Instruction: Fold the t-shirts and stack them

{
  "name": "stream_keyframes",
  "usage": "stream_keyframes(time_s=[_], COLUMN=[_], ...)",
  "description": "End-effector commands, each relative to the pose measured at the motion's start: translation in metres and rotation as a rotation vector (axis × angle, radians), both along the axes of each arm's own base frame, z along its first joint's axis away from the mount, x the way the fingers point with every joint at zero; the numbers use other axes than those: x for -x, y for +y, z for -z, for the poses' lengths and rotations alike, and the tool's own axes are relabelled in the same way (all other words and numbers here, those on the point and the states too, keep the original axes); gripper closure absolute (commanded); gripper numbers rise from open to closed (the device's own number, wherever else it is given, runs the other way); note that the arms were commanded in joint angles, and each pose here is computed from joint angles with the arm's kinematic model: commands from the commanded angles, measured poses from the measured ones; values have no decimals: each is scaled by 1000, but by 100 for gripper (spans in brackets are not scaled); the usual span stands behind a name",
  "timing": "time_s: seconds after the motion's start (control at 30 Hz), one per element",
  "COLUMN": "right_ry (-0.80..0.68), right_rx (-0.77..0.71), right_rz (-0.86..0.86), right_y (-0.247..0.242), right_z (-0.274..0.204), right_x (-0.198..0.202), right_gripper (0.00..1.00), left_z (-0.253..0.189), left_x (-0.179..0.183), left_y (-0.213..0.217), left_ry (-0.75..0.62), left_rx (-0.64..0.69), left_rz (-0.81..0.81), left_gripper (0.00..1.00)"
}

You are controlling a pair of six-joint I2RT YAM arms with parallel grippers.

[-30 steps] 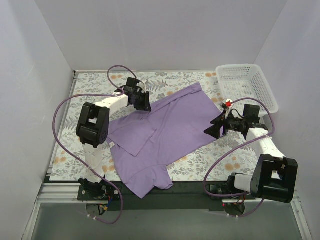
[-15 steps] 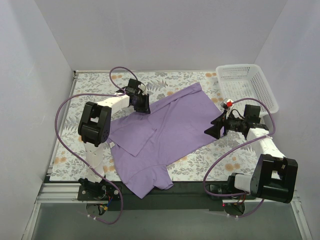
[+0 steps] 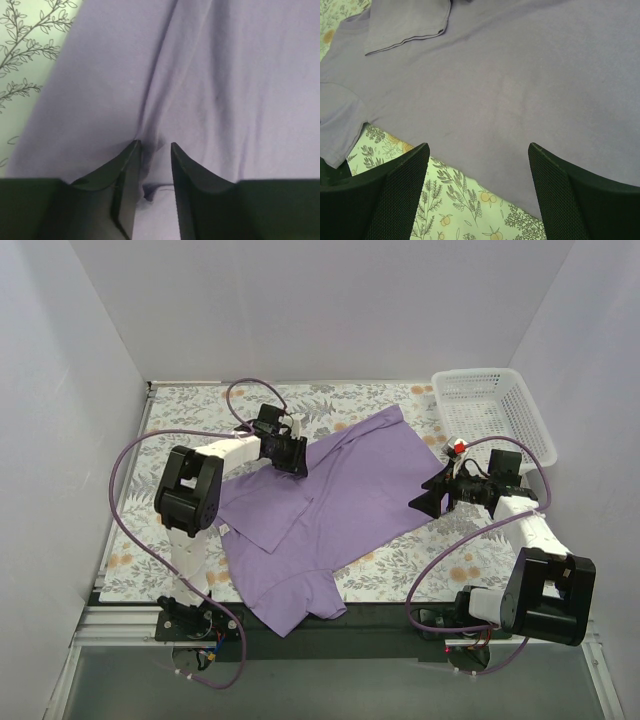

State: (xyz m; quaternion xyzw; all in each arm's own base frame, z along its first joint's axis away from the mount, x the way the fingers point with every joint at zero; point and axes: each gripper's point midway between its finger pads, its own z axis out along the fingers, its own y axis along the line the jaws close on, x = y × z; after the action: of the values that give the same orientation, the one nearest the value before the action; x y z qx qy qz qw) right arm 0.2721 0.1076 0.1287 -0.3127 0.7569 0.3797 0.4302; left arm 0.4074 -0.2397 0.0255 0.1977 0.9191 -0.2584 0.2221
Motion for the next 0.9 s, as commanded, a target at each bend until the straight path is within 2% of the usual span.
stream_keyframes(time_s=[0.0, 0.03, 0.1, 0.33, 0.43, 0.47, 0.57, 0.6, 0.63, 0.67, 0.7, 0.77, 0.8, 0.83, 0.87], right_ry=[-29, -26, -27, -8, 5, -23, -4, -65, -52, 0, -41, -14, 71, 34, 92], right_rx=[-12, -11, -9, 8, 73, 101, 221, 256, 275, 295, 310, 321, 317, 308, 312], right_rz=[-16, -15, -15, -6, 30, 29, 84, 138, 162, 147, 225, 283, 301, 340, 341], right_y=[0, 0, -1, -3, -8, -6, -9, -12, -12, 1, -2, 4, 8, 7, 9], right_z=[-11, -10, -9, -5, 0, -11, -11, -41, -44, -27, -54, -53, -24, -44, -15], right_x=[-5, -5, -5, -9, -26, -46, -89, -122, -136, -151, -184, -215, -230, -254, -267], right_gripper=[14, 14, 14, 16, 18, 20, 21, 21, 22, 24, 24, 27, 29, 30, 33], left_z=[-35, -38, -68, -128, -153, -161, -183, -200, -185, -181, -191, -169, -180, -171, -162], left_x=[3, -1, -15, -19, -15, -12, 8, 21, 34, 43, 56, 77, 86, 96, 104], left_y=[6, 7, 7, 7, 21, 26, 49, 56, 63, 69, 77, 90, 98, 103, 109], left_ry=[-104, -143, -250, -379, -459, -477, -533, -573, -548, -543, -562, -530, -565, -545, -531], left_rx=[-11, -3, 30, 113, 113, 119, 127, 153, 141, 140, 156, 125, 133, 110, 93], left_rz=[2, -20, -74, -140, -208, -235, -335, -349, -361, -377, -395, -410, -426, -432, -442], left_gripper=[68, 58, 52, 51, 51, 51, 41, 35, 34, 31, 30, 29, 29, 29, 28])
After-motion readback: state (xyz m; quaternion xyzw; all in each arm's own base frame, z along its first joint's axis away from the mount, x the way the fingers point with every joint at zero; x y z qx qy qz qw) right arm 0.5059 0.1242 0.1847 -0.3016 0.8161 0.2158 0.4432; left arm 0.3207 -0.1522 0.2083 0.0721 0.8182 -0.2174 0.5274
